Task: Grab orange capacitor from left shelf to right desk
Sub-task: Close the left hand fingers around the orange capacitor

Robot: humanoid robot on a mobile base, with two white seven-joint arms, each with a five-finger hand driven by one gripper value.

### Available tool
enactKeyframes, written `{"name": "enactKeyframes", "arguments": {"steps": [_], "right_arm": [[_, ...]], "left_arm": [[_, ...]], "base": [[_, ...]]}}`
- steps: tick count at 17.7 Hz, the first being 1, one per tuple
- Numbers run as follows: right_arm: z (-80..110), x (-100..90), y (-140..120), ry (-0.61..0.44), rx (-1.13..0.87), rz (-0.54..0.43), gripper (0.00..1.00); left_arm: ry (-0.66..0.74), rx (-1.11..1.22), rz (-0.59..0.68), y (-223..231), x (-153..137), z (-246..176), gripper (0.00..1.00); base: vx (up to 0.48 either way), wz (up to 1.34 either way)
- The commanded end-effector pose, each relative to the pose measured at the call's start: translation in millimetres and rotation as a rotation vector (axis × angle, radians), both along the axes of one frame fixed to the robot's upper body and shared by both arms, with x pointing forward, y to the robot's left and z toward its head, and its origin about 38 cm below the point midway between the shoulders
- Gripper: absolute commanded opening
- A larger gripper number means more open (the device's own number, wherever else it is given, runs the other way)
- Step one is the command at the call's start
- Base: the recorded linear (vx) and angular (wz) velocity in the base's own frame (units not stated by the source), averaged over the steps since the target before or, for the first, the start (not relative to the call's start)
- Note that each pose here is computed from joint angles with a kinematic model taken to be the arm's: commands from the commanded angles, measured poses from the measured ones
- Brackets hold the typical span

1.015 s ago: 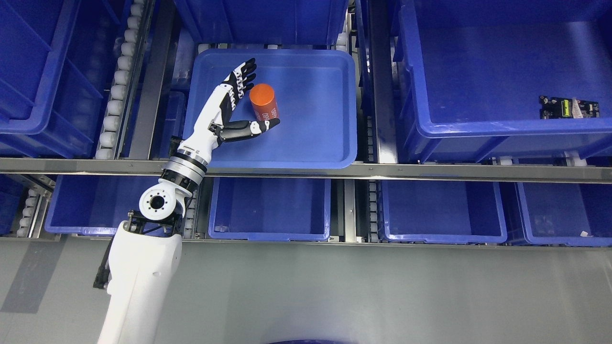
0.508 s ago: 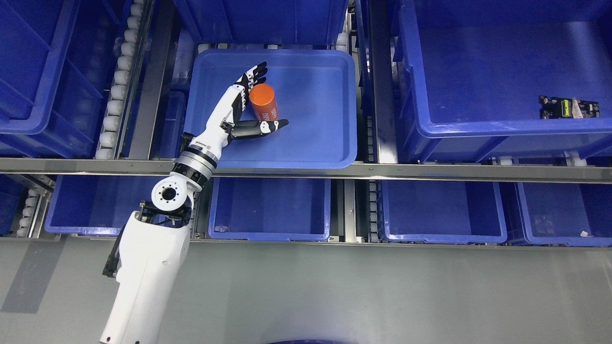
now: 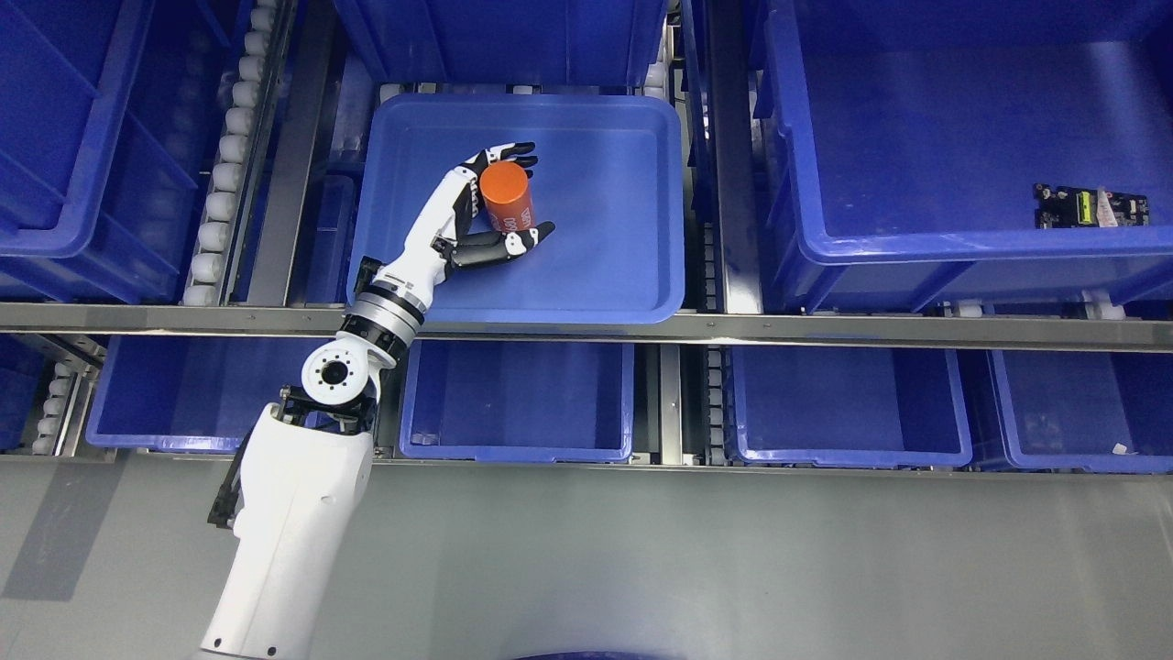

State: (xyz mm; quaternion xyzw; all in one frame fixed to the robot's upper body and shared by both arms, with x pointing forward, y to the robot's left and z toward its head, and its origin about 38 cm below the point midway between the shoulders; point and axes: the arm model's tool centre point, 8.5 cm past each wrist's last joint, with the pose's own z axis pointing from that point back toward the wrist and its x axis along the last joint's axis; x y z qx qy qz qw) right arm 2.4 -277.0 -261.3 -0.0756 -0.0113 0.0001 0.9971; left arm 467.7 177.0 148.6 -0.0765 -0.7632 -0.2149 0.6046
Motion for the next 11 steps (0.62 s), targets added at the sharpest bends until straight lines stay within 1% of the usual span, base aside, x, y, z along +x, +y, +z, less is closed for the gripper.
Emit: {"name": "enactKeyframes", "arguments": {"steps": [1,4,7,8,9,10,11], "right_arm": [[1.0,-8.8,-11,0.005,-0.018,-0.005,1.00],[0.9,-7.8,-11,0.003,-0.018,-0.005,1.00],[1.0,-8.8,-11,0.005,-0.018,-0.005,1.00],[1.0,-8.8,-11,0.005,-0.018,-0.005,1.00],[1.0,-8.8,-11,0.005,-0.018,-0.005,1.00],[0.9,-7.8,-11,0.003,-0.018,-0.005,1.00],[0.9,-7.8,-11,0.003,-0.018,-0.005,1.00]], "left_arm": [[0.016,-0.022,0.012,-1,2,-9,0.48],[0.011,-0.026,0.019,1,2,-8,0.39],[-0.005,-0.040,0.043,11,2,-7,0.25],[-0.013,-0.043,0.047,13,1,-7,0.21],[-0.024,-0.048,0.046,14,0,-7,0.15],[-0.038,-0.052,0.050,16,0,-5,0.11],[-0.059,-0.060,0.061,21,-1,-3,0.06]], "base": [[0.000,0.00],[0.000,0.00],[0.000,0.00],[0.000,0.00],[0.000,0.00],[0.000,0.00],[0.000,0.00]]}}
